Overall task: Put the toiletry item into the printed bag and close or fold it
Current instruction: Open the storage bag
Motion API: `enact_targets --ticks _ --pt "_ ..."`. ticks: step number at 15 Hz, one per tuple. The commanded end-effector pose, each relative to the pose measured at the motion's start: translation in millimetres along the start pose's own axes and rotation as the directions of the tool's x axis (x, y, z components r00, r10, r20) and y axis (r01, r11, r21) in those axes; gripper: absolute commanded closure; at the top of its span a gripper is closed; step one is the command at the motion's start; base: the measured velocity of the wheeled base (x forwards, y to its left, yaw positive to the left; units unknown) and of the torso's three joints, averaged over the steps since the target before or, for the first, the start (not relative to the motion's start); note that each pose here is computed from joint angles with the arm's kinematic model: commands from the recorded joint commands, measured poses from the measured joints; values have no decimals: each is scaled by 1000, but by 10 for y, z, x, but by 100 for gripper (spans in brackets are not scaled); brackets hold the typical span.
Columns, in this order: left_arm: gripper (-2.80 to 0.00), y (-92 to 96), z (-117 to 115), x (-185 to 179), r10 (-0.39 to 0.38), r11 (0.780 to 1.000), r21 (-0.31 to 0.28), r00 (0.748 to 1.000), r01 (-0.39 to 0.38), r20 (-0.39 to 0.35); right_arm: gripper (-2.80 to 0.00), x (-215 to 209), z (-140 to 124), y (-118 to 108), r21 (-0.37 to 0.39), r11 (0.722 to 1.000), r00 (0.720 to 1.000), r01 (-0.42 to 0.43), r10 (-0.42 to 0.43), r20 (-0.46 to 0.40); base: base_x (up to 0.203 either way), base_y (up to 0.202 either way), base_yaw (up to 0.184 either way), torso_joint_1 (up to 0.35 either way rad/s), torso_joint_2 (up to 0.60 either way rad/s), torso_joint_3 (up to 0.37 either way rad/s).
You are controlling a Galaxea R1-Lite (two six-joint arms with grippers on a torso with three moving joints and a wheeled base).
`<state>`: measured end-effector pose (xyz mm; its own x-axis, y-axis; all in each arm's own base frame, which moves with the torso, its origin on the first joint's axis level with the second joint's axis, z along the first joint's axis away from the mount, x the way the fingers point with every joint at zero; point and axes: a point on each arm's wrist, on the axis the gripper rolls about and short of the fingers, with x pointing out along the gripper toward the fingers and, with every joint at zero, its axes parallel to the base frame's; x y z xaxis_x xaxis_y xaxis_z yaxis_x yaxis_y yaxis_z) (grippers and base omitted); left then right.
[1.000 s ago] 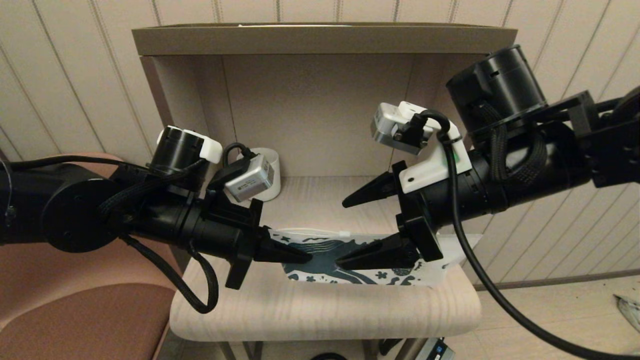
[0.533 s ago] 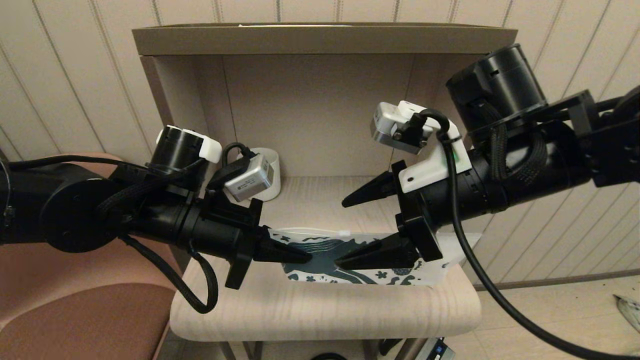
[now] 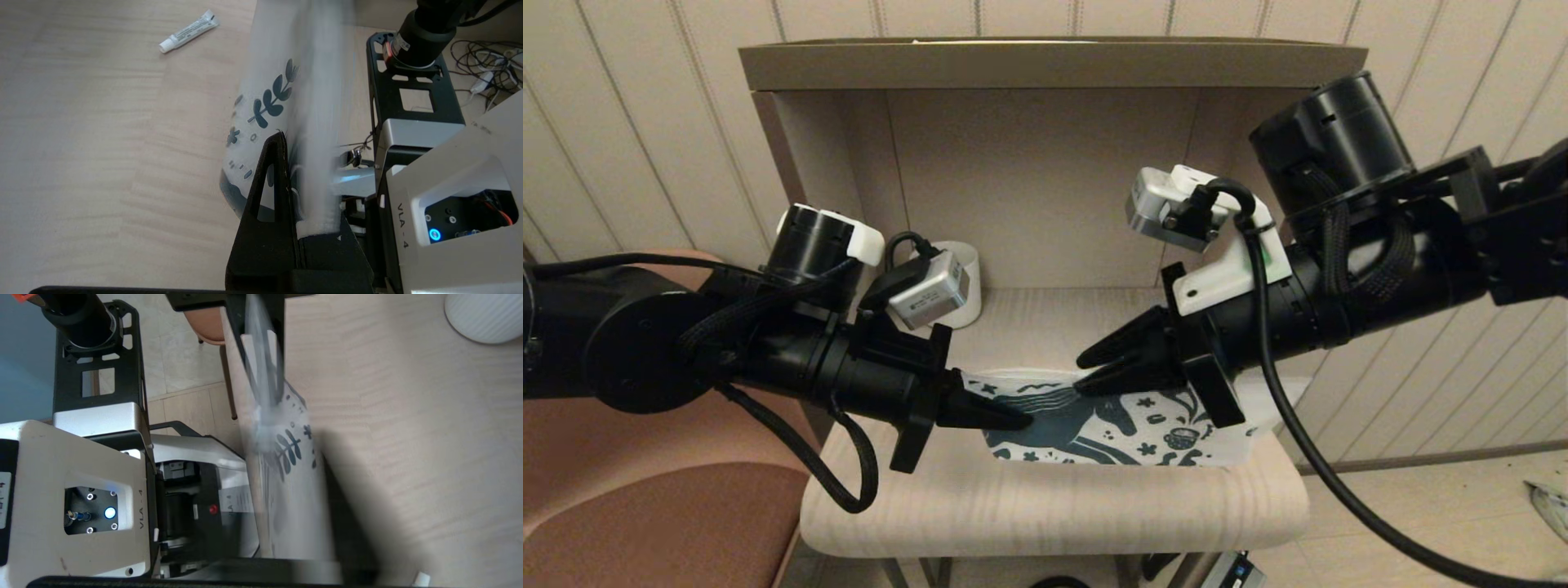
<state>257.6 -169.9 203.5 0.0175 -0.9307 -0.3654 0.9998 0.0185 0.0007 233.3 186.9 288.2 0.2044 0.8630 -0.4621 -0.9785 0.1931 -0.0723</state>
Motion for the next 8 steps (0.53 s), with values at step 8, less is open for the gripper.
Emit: enact_targets --ticks 8 --pt "0 -1 -6 7 -6 1000 3 1000 6 1 0 -48 -42 19 7 1000 1000 2 -2 -6 0 0 0 0 0 0"
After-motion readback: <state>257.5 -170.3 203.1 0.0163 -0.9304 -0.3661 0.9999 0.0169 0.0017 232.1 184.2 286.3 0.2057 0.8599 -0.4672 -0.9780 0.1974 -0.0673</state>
